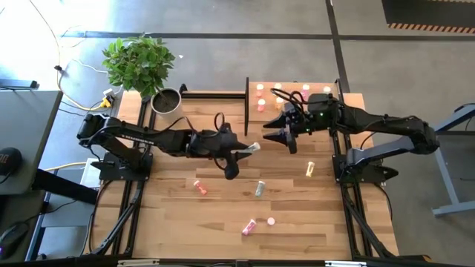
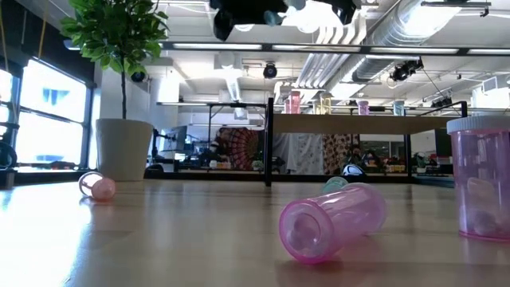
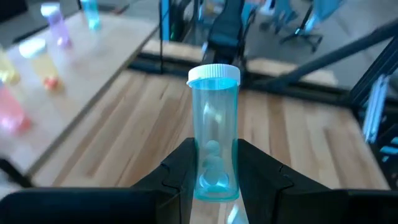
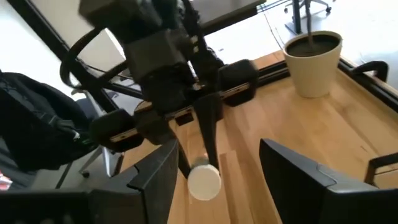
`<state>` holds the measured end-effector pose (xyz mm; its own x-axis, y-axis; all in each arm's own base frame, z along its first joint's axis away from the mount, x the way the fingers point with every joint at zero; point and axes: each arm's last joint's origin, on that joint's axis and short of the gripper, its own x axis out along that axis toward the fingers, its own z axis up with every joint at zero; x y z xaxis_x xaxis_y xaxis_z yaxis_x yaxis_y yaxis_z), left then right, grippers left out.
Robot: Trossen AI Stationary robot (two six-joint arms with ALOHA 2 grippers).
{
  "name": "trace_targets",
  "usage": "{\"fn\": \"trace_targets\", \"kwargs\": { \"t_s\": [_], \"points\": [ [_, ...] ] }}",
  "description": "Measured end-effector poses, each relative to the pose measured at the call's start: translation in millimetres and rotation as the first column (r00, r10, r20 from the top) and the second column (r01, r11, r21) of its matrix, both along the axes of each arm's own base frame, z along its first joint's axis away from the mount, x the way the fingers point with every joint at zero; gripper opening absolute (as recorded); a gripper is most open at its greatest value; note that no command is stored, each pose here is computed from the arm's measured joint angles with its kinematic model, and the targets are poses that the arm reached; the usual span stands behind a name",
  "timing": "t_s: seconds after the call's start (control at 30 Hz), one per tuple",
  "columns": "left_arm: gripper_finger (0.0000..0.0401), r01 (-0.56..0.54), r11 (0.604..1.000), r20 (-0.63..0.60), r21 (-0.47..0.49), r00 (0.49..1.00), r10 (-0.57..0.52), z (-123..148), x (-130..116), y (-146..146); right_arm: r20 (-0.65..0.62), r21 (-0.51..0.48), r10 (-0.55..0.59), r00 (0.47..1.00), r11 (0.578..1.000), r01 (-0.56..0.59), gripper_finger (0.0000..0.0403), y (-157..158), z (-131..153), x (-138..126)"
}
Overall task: Pick and place medicine bottles onto shelf by color
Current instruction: Put the top blue medicine bottle aligned with the other blue medicine bottle on the shelf
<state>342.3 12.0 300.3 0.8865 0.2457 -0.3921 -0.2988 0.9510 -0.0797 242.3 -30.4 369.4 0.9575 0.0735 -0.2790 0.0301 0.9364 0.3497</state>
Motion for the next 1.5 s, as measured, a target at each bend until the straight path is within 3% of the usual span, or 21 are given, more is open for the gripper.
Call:
{"fn": "trace_targets", "kwargs": {
  "t_s": [0.33,0.87,1.13,1.5],
  "points": [
    [0.0090,0.015,1.000,0.193,0.002,0.981,-0.015,17.8,5.6,9.6,0.069,-0.005,0.026,0.997,1.000,-0.026,0.0215,6.5,6.4,2.4],
    [0.0090,-0.038,0.999,0.355,0.014,0.934,0.031,33.9,7.4,11.1,0.149,-0.008,0.077,0.986,0.997,-0.076,0.0214,7.8,14.1,3.6],
    [0.0090,-0.047,0.999,0.364,0.015,0.931,0.039,34.8,7.4,11.4,0.210,0.003,0.070,0.975,0.997,-0.072,0.0172,6.7,16.7,11.7],
    [0.0090,-0.053,0.998,0.366,0.015,0.930,0.044,35.0,7.3,11.5,0.188,0.008,0.068,0.980,0.997,-0.071,0.0123,6.1,12.2,16.3]
  ]
}}
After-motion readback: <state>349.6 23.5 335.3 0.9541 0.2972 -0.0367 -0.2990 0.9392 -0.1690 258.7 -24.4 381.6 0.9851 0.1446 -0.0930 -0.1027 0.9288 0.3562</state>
